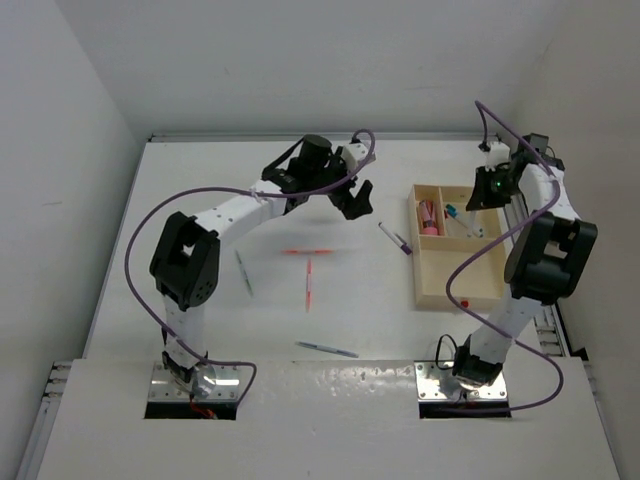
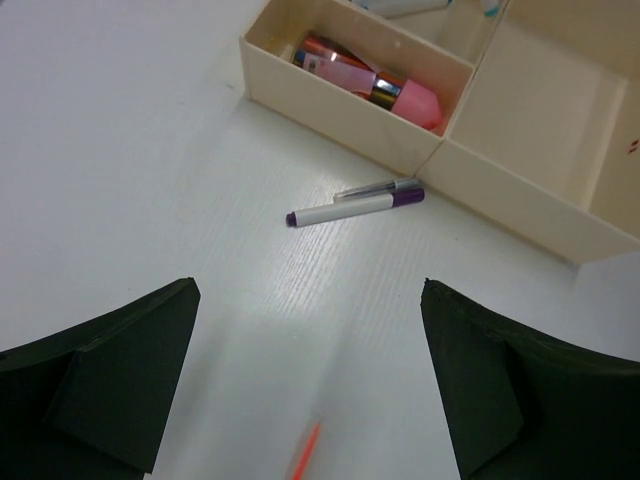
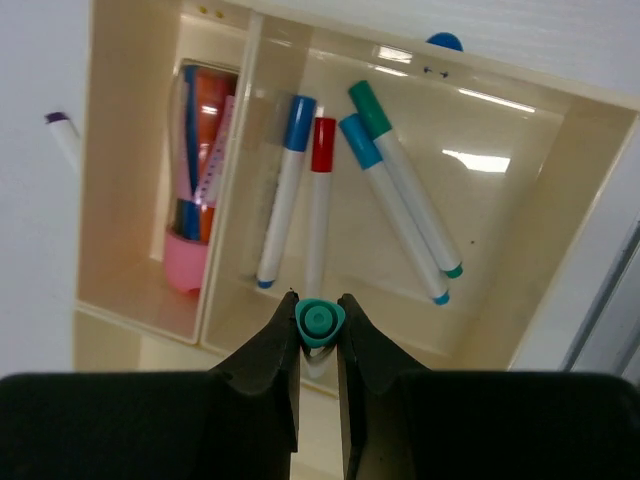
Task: Sort the stationery into containers
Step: Place the stationery into the container
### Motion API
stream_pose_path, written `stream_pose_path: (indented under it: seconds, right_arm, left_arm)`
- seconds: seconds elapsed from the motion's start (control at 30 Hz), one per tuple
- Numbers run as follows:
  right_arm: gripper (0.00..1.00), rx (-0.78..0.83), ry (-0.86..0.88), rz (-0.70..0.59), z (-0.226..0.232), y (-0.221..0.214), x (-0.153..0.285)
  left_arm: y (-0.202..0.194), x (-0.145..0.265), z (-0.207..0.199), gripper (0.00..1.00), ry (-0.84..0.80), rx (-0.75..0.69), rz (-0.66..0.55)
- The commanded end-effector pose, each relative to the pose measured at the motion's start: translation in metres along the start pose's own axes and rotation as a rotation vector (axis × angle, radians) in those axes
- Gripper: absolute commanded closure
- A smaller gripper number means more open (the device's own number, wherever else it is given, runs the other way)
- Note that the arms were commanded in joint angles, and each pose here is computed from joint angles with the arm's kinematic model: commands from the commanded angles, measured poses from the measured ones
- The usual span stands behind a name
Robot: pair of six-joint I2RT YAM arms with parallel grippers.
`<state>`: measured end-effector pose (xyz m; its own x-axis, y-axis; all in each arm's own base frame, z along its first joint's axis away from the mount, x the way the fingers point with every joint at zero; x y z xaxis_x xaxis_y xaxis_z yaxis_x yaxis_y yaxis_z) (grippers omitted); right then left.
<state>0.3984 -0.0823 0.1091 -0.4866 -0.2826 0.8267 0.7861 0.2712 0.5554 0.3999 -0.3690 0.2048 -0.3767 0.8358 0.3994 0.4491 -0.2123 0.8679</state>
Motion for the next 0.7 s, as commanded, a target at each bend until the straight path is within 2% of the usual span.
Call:
stream_pose_path:
  seconds: [0.0, 0.07, 0.1, 0.2, 0.27, 0.33, 0.43, 0.47, 0.5, 0.57, 0.63, 0.67]
  right_arm:
    - [1.0, 0.103, -0.082, -0.027, -0.023, 0.019, 0.001]
    - [1.0, 0.101, -0.079, -0.015, -0.029, 0.018, -0.009]
    - [1.0, 0.103, -0.077, -0.021, -0.031, 0.022, -0.011]
    - [0.97, 0.092, -0.051, 0.013, -0.03, 0.017, -0.025]
    - [0.97, 0.096, -0.046, 0.023, -0.029, 0.016, -0.029]
    - [0.96, 0.089, -0.051, 0.034, -0.031, 0.013, -0.035]
    - [0.73, 0.066, -0.026, 0.077, -0.028, 0.005, -0.041]
    - [0.56, 0.054, -0.015, 0.096, -0.026, 0.0, -0.041]
    - [0.48, 0.049, -0.016, 0.109, -0.026, -0.002, -0.042]
    - [0.39, 0.04, -0.019, 0.114, -0.025, -0.004, -0.041]
    - [0.37, 0.036, -0.021, 0.104, -0.023, -0.001, -0.037]
    - [0.36, 0.023, -0.014, 0.094, -0.021, 0.001, -0.034]
  left_arm:
    - [0.002, -0.009, 0.0, 0.0, -0.081, -0.145, 0.002]
    - [-0.004, -0.01, -0.004, 0.0, -0.191, -0.212, -0.001]
    - [-0.013, -0.011, -0.016, 0.0, -0.333, -0.308, 0.002]
    - [-0.018, -0.015, -0.017, 0.02, -0.478, -0.442, -0.033]
    - [-0.006, -0.02, -0.015, 0.03, -0.5, -0.471, -0.07]
    - [-0.015, -0.034, -0.012, 0.04, -0.521, -0.452, -0.063]
    - [-0.019, -0.052, -0.013, 0.03, -0.529, -0.471, -0.071]
    - [-0.019, -0.057, -0.014, 0.03, -0.528, -0.477, -0.074]
    - [-0.023, -0.067, -0.017, 0.03, -0.532, -0.472, -0.067]
    - [-0.035, -0.081, -0.013, 0.03, -0.529, -0.439, -0.043]
    - [-0.031, -0.091, -0.014, 0.02, -0.514, -0.428, -0.043]
    - [-0.042, -0.101, -0.007, 0.03, -0.491, -0.383, -0.015]
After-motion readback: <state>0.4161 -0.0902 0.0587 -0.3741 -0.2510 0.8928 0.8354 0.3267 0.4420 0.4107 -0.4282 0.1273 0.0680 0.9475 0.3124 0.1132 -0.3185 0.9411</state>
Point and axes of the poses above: each gripper's point midway between its finger pads, its own x axis back along the fingers, its own z axis along the line the jaws close on, y = z × x, the point moved 1 cm from there along x, back along the fingers, and after that the axes turned 13 degrees about x, right-handed, at the moved point
